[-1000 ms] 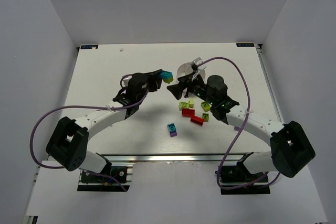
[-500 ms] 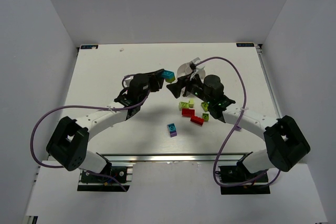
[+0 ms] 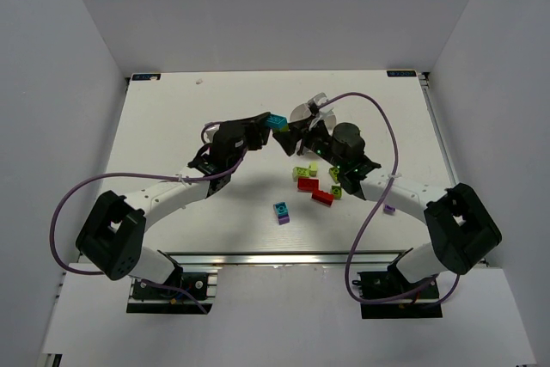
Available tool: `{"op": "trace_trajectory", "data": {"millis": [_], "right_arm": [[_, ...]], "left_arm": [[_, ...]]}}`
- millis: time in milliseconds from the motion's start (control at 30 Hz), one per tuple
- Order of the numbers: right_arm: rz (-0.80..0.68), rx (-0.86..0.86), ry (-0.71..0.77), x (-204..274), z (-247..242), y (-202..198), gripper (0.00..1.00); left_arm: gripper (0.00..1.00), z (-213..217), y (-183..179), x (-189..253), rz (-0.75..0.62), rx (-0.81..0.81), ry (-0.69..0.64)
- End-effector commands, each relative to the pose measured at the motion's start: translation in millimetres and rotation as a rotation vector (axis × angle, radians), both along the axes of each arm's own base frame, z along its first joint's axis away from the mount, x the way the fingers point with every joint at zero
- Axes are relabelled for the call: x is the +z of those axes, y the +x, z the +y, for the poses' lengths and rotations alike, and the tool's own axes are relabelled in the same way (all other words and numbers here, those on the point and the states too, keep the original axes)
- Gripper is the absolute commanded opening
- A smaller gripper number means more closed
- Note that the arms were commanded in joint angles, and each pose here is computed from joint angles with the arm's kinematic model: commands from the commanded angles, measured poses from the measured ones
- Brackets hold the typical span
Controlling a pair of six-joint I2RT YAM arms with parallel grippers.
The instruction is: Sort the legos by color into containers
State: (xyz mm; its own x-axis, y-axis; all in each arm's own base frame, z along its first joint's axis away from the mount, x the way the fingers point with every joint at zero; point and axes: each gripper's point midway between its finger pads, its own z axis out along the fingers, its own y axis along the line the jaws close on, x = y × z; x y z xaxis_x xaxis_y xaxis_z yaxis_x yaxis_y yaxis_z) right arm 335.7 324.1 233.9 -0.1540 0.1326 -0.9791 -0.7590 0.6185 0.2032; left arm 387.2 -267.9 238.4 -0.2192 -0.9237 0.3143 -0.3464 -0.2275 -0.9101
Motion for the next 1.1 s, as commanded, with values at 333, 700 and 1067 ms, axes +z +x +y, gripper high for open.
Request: {"op": "trace_trajectory", "data": {"millis": [333,700,1067], "right_arm": [[-0.12,0.022,0.037,28,7,3,0.18],[-0.138,0.151,-0.022,9,5,-31,0.0],[-0.118,0.15,-0.141,-21,-31,-40,0.0]], "left_arm": [[0.0,-2,2,19,-0.026,0.02,-0.096],[0.0,7,4,32,-0.055,0.065,-0.146],[0.0,21,8,38,-0.076,0.094,-0.157]]}}
